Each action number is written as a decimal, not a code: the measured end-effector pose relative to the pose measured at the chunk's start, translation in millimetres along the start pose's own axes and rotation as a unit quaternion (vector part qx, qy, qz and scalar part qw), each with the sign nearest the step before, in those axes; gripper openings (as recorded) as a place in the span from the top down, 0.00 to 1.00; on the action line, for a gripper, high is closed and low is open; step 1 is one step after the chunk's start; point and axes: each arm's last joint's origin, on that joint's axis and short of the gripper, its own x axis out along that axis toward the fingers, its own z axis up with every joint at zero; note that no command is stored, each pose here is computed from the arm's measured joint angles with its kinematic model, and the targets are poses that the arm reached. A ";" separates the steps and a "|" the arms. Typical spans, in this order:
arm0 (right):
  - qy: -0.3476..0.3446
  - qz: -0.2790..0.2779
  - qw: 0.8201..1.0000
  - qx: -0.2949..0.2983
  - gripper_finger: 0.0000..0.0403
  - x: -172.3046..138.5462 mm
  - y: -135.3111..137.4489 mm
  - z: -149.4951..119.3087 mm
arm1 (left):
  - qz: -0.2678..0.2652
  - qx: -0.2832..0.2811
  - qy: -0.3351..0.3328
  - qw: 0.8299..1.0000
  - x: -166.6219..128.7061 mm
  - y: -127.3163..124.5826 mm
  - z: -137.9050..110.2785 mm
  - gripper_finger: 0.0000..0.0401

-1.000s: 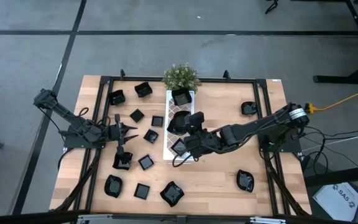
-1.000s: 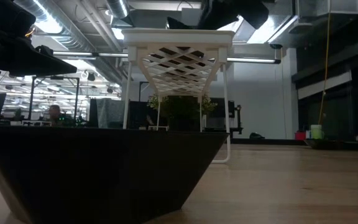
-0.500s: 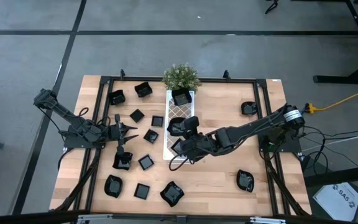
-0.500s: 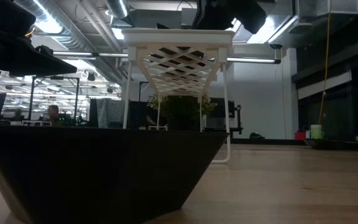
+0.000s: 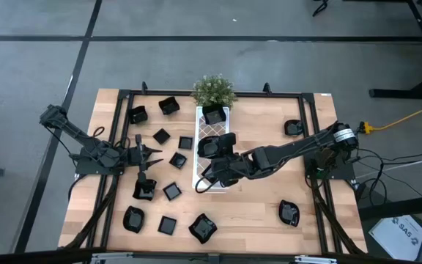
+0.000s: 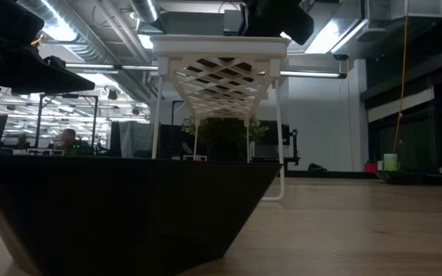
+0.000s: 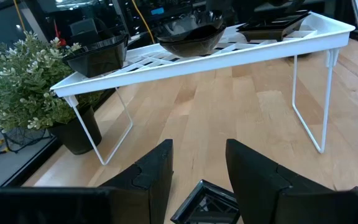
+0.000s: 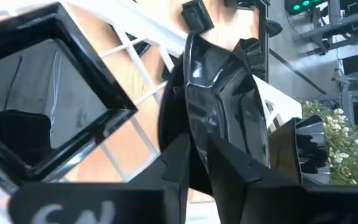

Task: Pick & Place Mini shaped plates
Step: Stack the leaf shape plate on top of the leaf shape plate on the shelf

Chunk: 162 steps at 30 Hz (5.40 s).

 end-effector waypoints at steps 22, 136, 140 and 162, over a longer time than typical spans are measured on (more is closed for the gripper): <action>-0.003 0.037 0.994 0.105 0.55 -17.9 -14.7 8.3 | 0.000 0.000 0.000 1.000 0.0 0.0 0.1 0.64; 0.503 0.137 0.718 0.461 0.70 -73.0 191.8 -111.0 | 0.000 0.000 0.000 1.000 0.0 0.0 0.0 0.64; 0.492 0.131 0.725 0.463 0.81 -72.3 191.4 -110.9 | 0.000 0.000 0.000 1.000 0.0 0.0 0.1 0.64; 0.453 0.081 0.769 0.443 0.99 -91.4 166.4 -87.7 | 0.000 0.000 0.000 1.000 0.0 0.0 0.0 0.64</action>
